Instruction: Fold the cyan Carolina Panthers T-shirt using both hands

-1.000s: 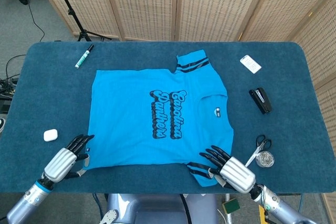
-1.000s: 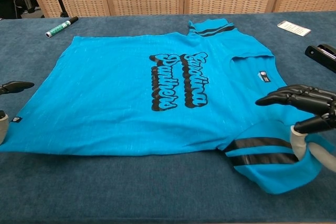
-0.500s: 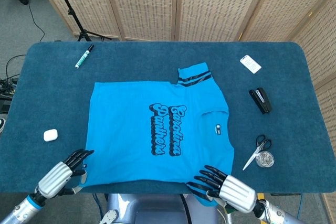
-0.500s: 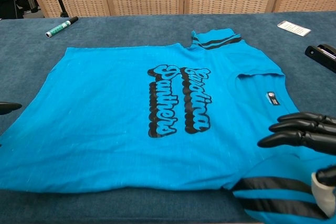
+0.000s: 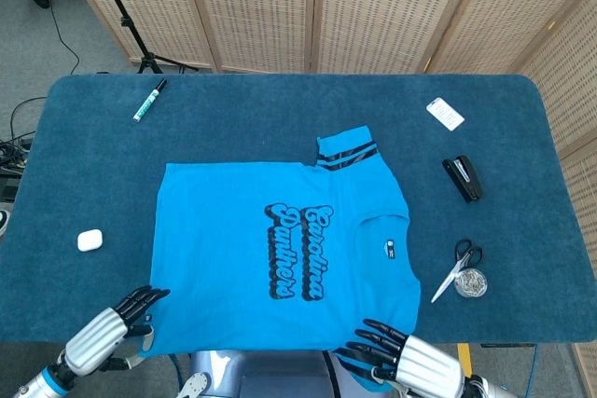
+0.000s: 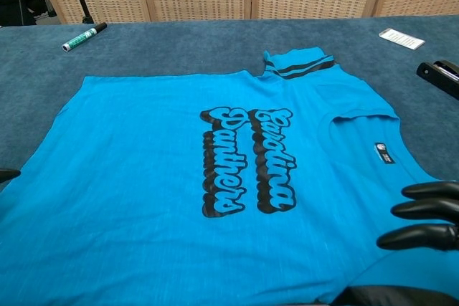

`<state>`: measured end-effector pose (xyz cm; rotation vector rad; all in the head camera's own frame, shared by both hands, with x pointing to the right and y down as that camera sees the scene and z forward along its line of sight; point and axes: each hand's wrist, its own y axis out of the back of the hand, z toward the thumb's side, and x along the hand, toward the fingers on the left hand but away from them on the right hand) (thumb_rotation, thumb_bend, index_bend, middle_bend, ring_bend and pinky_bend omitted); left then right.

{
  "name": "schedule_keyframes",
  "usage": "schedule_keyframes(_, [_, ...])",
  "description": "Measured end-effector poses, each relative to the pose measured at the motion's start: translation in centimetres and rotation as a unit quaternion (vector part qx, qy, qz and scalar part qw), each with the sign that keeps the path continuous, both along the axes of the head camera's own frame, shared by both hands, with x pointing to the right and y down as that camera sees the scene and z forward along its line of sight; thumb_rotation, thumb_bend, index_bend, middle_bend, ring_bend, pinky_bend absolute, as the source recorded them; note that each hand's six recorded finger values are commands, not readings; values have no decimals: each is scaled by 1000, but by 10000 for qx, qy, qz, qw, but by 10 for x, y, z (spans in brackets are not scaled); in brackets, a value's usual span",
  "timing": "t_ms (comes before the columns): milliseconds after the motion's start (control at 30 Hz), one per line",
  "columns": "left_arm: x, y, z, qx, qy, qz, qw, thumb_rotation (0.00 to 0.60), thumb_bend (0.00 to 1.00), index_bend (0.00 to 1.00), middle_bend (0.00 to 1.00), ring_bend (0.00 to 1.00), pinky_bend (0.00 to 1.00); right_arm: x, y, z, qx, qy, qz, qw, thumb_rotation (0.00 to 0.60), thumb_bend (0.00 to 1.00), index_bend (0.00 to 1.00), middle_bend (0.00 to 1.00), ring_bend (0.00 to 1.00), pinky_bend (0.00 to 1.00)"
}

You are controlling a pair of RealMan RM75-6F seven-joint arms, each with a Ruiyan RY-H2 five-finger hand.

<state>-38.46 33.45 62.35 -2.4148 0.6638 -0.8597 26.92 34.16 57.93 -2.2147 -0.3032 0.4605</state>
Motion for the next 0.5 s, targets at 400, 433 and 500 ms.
schedule_keyframes(400, [2, 11, -4, -33, 40, 183, 9998, 600, 440, 747, 0, 0, 0, 8, 14, -5, -191, -78, 18, 9998, 600, 672, 685, 118, 0, 0])
schedule_keyframes(433, [3, 12, -4, -29, 44, 202, 9998, 600, 440, 747, 0, 0, 0, 9, 15, -6, -205, -83, 21, 9998, 600, 672, 685, 118, 0, 0])
schedule_keyframes(500, [3, 14, -5, -22, 49, 236, 9997, 600, 439, 747, 0, 0, 0, 10, 17, -7, -237, -97, 21, 9997, 600, 672, 685, 118, 0, 0])
